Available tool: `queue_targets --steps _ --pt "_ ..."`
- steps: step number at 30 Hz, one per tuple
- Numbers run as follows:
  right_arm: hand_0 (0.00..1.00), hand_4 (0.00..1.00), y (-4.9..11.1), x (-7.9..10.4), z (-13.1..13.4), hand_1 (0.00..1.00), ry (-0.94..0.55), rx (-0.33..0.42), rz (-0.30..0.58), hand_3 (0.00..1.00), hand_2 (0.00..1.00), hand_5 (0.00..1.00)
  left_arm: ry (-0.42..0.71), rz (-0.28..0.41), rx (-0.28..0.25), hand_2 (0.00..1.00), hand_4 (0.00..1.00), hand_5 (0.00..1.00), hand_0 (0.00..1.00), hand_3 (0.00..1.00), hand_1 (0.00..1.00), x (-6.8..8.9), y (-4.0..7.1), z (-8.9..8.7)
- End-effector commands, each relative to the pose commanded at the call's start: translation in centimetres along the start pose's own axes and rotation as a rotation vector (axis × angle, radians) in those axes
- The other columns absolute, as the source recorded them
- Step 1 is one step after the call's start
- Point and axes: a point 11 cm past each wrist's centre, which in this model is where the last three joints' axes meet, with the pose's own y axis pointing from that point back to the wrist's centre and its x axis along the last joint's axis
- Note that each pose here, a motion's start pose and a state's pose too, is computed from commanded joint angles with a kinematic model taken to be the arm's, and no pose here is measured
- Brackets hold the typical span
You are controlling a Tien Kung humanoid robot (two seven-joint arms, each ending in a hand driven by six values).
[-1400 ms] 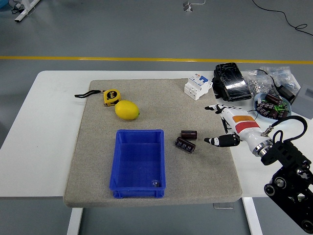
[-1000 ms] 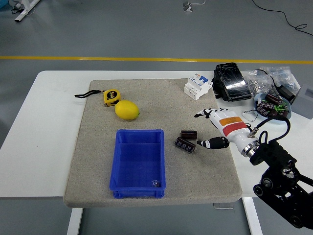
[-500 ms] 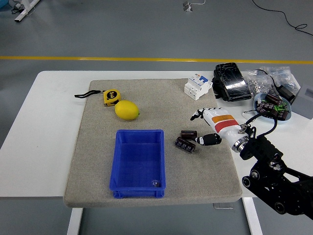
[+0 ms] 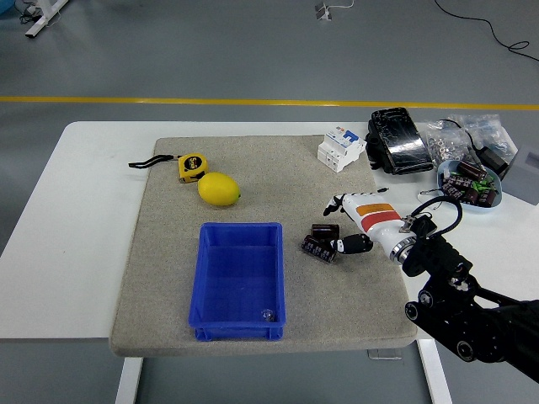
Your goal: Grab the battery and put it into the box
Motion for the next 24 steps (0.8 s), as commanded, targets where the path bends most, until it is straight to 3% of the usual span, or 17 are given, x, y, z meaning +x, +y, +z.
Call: queue_targets --steps 12,24 --pt "0.622 0.876 -0.9 0.0 0.0 0.604 0.038 0.006 -0.030 0.581 0.619 0.226 0.005 0.004 -0.014 0.625 0.635 0.607 0.542 0.585 0.547 0.3 0.1 0.9" --pt "0.621 0.875 -1.6 1.5 -0.5 0.603 0.140 0.058 -0.059 0.579 0.621 0.230 0.002 0.012 -0.011 0.622 0.634 0.605 0.541 0.585 0.542 0.7 0.0 0.8"
